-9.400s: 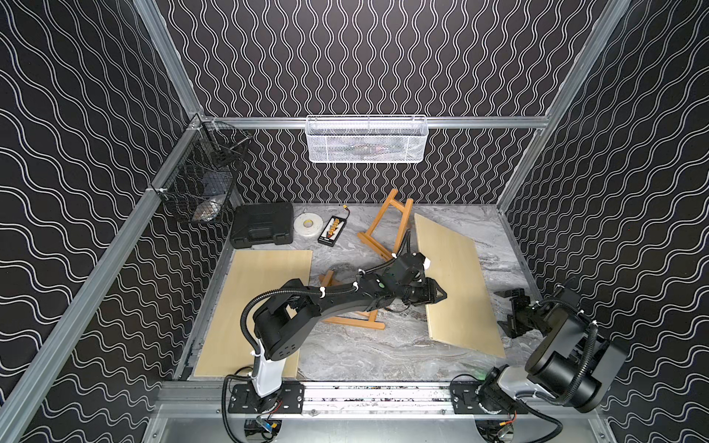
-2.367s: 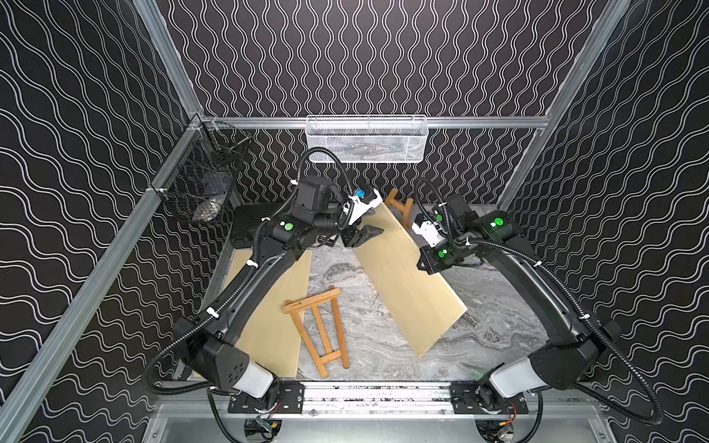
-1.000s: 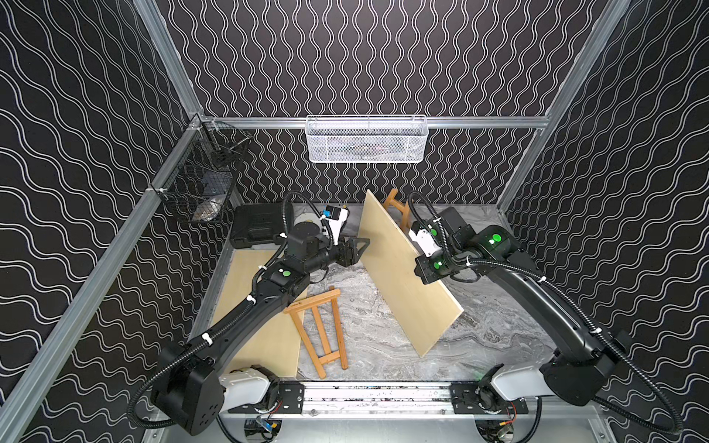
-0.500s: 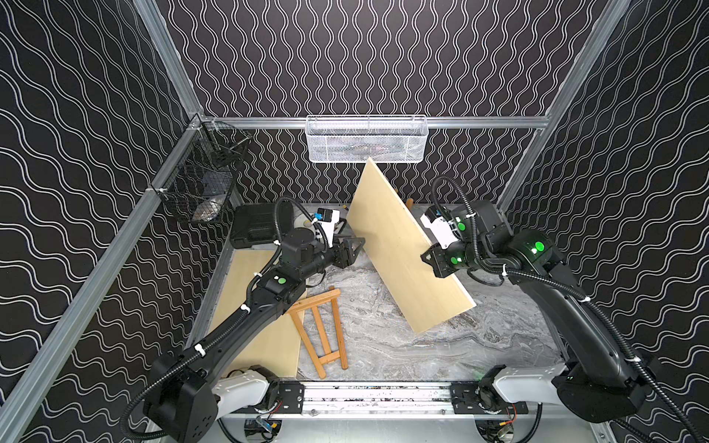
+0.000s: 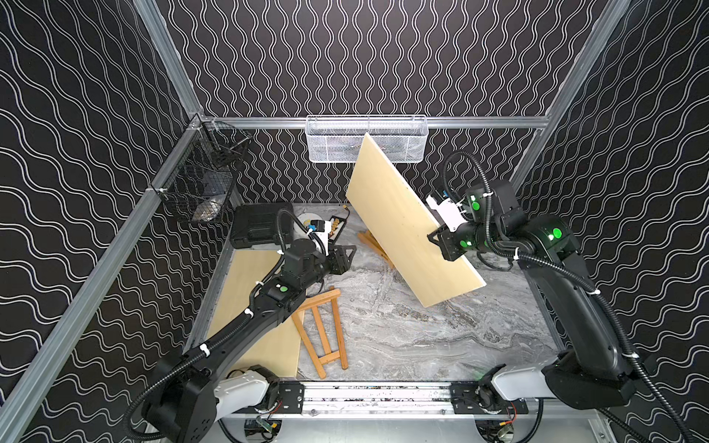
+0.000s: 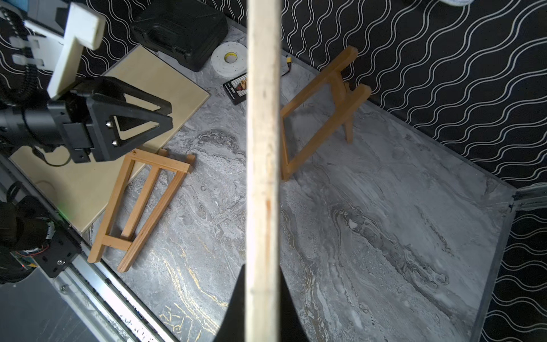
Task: Assemble the easel
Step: Pick up the drawing board from the center of the board, then adjust the easel at the center of the board.
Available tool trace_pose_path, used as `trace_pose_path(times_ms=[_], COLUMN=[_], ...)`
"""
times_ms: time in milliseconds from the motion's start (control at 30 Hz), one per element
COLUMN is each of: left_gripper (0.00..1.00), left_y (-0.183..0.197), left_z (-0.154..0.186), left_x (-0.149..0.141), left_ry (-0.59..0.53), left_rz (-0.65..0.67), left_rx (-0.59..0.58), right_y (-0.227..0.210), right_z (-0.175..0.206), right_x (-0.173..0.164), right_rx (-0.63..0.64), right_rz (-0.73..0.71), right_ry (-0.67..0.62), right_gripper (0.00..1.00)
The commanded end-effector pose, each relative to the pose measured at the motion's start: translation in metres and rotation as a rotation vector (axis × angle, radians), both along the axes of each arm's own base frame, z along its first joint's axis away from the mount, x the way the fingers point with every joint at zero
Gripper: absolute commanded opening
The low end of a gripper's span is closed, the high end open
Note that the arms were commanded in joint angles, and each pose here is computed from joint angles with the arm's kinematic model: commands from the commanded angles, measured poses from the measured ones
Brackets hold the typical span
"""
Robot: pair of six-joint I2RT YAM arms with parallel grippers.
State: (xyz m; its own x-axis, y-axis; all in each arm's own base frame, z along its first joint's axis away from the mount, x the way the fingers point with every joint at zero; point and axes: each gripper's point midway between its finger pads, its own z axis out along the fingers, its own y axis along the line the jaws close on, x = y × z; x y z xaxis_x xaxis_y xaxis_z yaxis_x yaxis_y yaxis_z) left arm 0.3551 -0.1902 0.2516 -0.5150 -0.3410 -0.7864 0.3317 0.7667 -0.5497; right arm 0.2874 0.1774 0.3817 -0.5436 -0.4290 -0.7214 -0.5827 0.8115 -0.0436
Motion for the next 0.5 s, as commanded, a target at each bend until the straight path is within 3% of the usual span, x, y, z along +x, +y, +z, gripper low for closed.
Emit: trace_pose_path(times_ms=[0,467], left_gripper=[0.58,0.62], left_y=[0.004,-0.021], left_z=[0.005,-0.089], left_x=[0.011,0.058], left_ry=[-0.001,0.295], left_rz=[0.062,0.212], left_rx=[-0.066,-0.312], right_y=[0.006,0.003], right_z=[0.038,0.01], right_x=[0.028,0.075], right_rx=[0.078,0.007], right_rz=[0.028,-0.012], right_ry=[-0.147,-0.064], right_gripper=[0.0,0.0])
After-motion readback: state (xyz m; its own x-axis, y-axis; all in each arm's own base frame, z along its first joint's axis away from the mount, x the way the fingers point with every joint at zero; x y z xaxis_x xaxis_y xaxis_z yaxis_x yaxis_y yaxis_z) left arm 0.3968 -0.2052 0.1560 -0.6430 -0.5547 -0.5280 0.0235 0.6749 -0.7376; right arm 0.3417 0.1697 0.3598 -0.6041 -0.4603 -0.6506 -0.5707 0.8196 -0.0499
